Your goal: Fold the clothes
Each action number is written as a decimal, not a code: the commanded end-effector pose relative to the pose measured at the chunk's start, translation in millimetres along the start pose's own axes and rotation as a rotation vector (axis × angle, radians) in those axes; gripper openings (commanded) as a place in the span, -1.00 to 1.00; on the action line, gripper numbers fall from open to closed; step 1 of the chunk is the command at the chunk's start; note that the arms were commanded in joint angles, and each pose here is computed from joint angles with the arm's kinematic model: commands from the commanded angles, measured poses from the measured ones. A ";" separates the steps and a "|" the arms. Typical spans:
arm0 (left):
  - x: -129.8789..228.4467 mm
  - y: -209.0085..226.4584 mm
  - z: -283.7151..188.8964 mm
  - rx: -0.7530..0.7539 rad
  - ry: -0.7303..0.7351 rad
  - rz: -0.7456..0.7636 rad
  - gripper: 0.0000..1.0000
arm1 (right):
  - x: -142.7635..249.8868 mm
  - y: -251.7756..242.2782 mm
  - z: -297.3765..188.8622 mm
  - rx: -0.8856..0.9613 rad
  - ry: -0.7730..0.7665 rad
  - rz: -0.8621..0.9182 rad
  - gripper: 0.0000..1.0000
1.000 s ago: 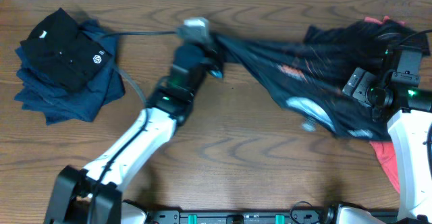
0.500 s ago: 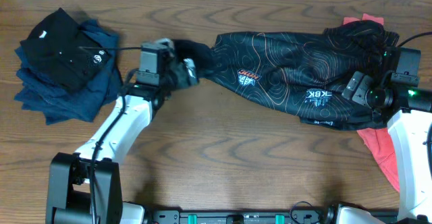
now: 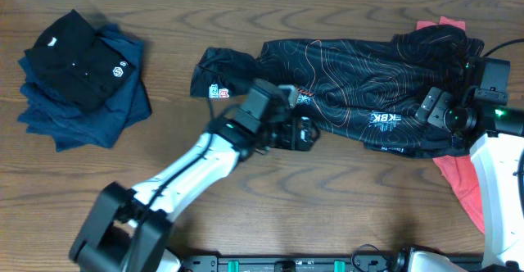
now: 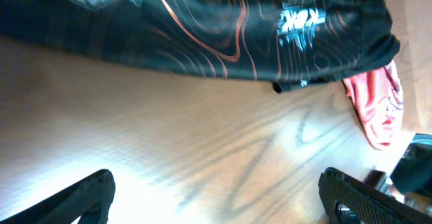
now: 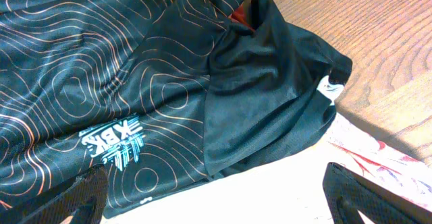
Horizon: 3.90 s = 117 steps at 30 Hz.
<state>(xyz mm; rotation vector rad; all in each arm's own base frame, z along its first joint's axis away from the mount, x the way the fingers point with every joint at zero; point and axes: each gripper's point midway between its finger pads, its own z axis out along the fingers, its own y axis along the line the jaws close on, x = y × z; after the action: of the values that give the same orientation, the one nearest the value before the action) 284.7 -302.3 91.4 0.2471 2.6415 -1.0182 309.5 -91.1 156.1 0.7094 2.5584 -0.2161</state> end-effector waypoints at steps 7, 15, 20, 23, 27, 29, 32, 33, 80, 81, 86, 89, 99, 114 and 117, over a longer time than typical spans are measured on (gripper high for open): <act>23.9 -22.0 74.5 0.054 0.018 -0.166 0.96 | -2.7 -5.1 -4.9 0.015 -0.017 0.006 0.98; 14.2 -25.2 114.7 0.078 -0.118 -0.203 0.97 | -2.9 -5.1 -4.9 0.015 -0.017 0.006 0.99; -19.2 -24.2 118.2 0.101 -0.295 -0.196 0.64 | -2.8 -5.0 -4.9 0.015 -0.017 0.006 0.99; -32.5 -8.7 114.4 0.030 -0.379 -0.202 0.41 | -2.5 -5.1 -4.9 0.015 -0.016 0.006 0.99; -44.5 5.0 109.2 -0.007 -0.422 -0.207 -0.32 | -2.3 -5.2 -4.9 0.015 -0.015 0.006 0.99; -49.1 10.2 107.0 -0.013 -0.431 -0.216 -0.70 | -2.3 -5.2 -4.9 0.015 -0.015 0.006 0.98; -55.3 17.1 103.9 -0.019 -0.441 -0.228 -0.89 | -2.3 -5.2 -4.9 0.015 -0.015 0.006 0.98; -56.0 18.4 103.4 -0.019 -0.439 -0.230 -0.88 | -2.3 -5.2 -4.9 0.015 -0.015 0.006 0.98; -12.3 29.5 106.8 0.006 -0.139 -0.312 0.43 | 1.2 -4.8 2.5 0.024 0.012 -0.004 0.98; -11.4 25.8 111.0 0.021 -0.143 -0.305 0.44 | 0.9 -4.8 2.5 0.024 0.011 -0.003 0.98; -17.4 18.4 126.7 0.060 -0.219 -0.298 0.43 | 0.4 -4.5 2.5 0.023 0.009 -0.003 0.99; -24.7 25.4 127.8 0.047 -0.263 -0.320 0.02 | 0.4 -4.5 2.5 0.023 0.009 -0.003 0.98; -57.9 37.0 97.1 0.086 -0.272 -0.243 -0.88 | -0.3 -4.4 2.5 0.023 0.006 -0.003 0.98; -132.1 138.5 -71.6 -0.154 -0.462 -0.306 0.28 | -1.3 -4.1 2.5 0.021 0.002 -0.001 0.98; -101.1 156.5 -64.7 -0.220 -0.348 -0.386 0.96 | -1.2 -4.1 2.5 0.021 0.003 -0.002 0.98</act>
<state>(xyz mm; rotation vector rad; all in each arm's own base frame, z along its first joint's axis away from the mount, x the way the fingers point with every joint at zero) 422.1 -148.5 89.7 -0.4753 2.4054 -0.8009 309.1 -92.0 154.7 0.7112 2.5628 -0.2248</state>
